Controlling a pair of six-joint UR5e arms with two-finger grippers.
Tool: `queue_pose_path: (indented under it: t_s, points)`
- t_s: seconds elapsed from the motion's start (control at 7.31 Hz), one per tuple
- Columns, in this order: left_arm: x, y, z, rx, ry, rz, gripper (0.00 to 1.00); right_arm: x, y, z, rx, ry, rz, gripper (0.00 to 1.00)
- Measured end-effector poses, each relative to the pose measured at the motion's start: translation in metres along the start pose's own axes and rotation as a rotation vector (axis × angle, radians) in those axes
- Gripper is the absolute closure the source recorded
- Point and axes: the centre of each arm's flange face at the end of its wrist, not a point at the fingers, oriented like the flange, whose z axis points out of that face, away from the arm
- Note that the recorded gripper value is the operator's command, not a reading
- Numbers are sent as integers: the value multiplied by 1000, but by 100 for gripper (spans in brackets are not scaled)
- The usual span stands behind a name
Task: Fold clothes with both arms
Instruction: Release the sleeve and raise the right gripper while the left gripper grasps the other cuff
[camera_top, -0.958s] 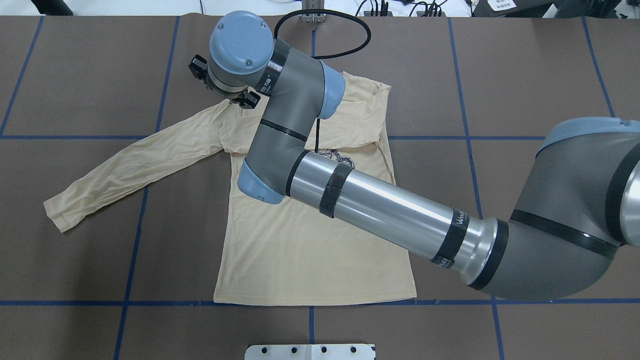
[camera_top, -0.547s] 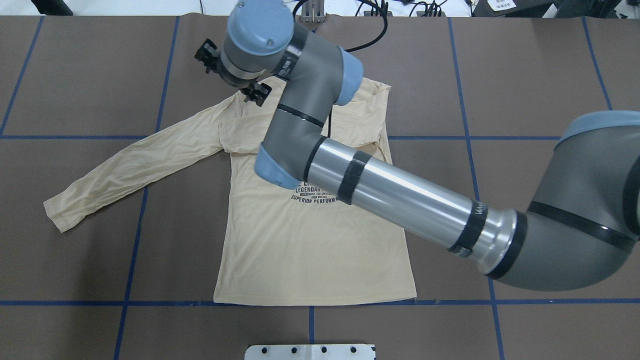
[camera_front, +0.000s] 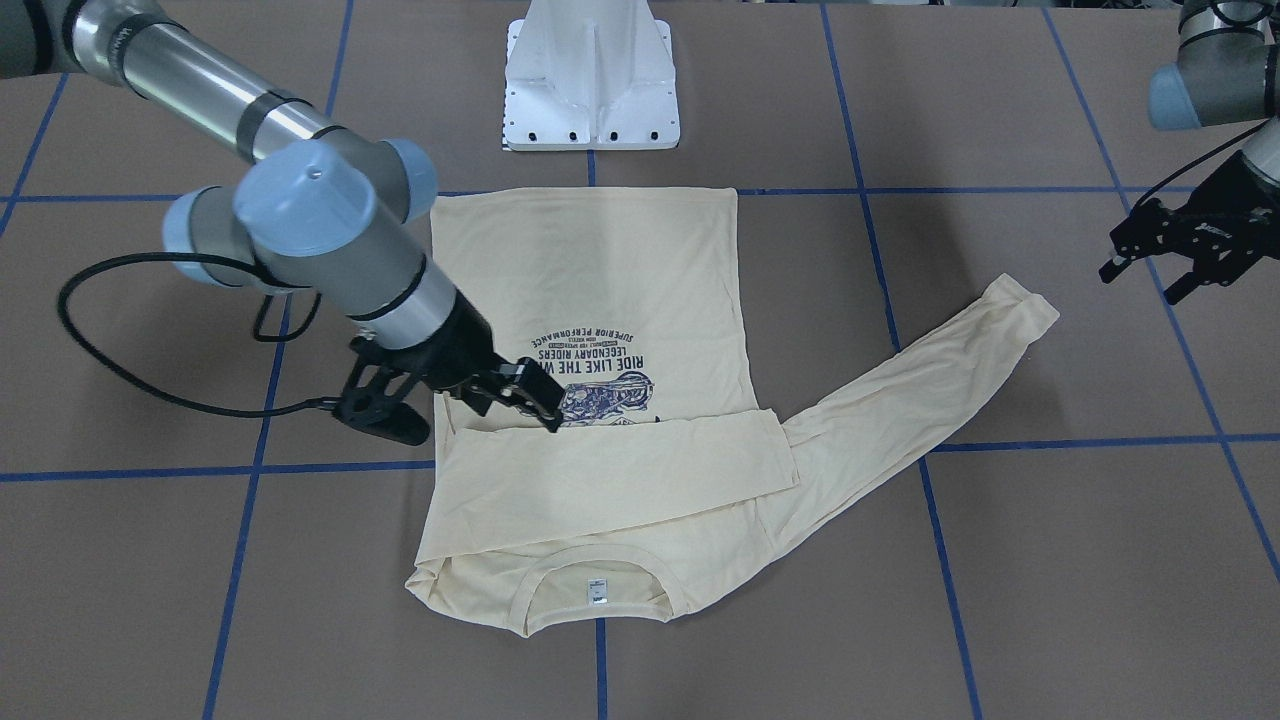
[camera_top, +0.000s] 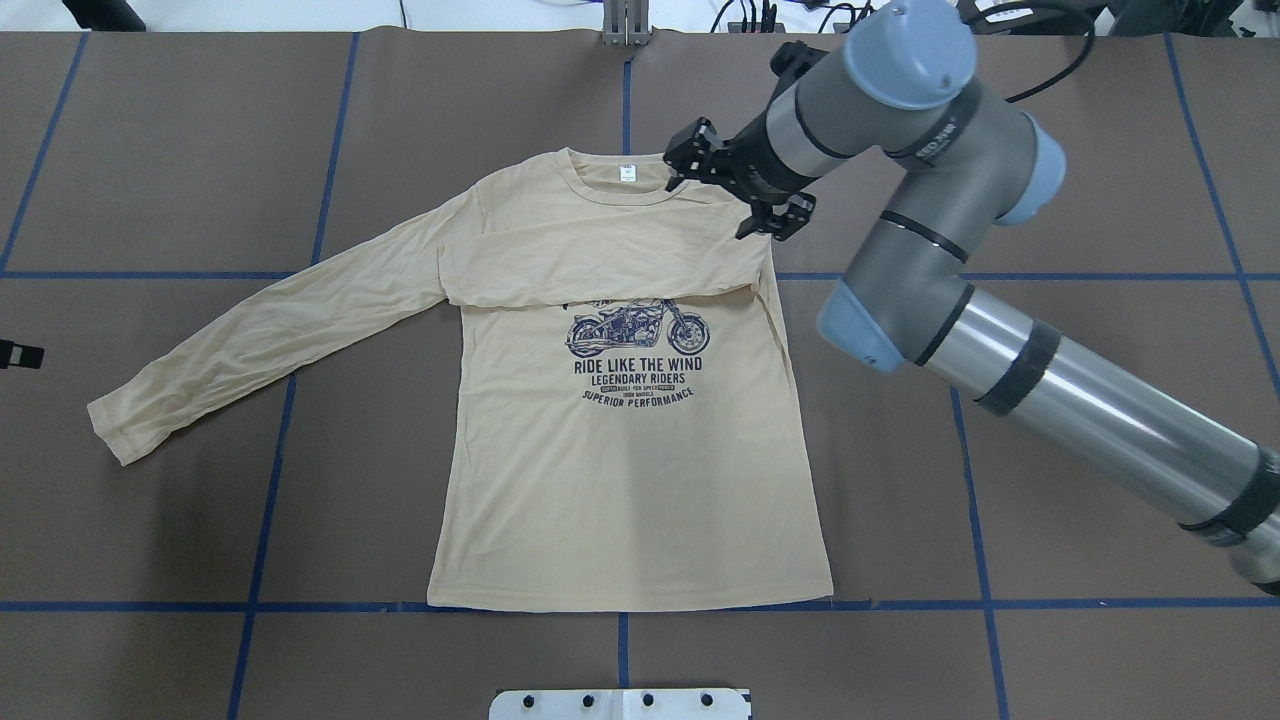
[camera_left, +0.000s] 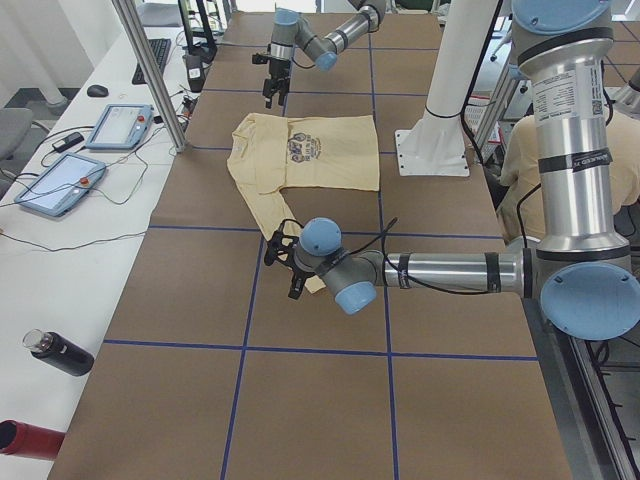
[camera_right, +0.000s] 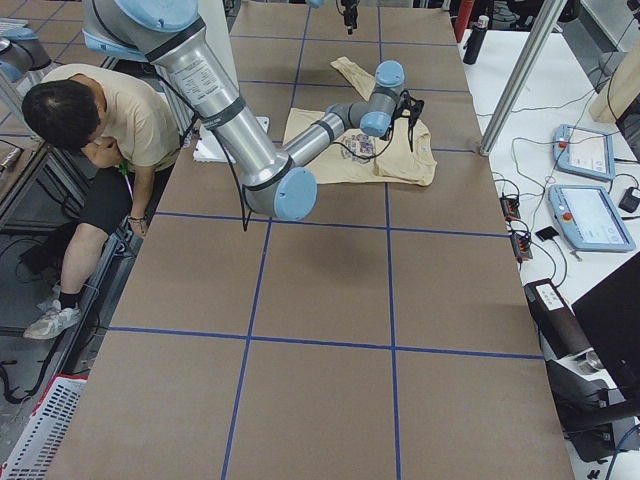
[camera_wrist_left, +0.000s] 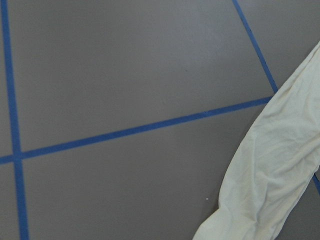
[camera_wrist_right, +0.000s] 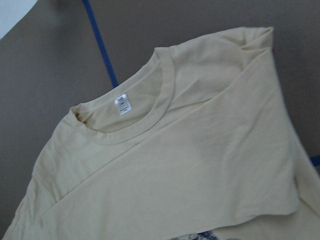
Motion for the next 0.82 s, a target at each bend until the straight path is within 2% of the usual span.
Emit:
queue_pose_path:
  t_s: [0.41,0.68,0.82]
  points:
    - [7,18,46,-92,3,-8,26,57,-24,-18,-9,29,-69,1]
    - [9,10,61,-103,4,-3,30,61,-24,-20,-8,30,-76,1]
    - [9,1,69,-103,4,0,36,62,-24,-20,-6,30,-77,1]
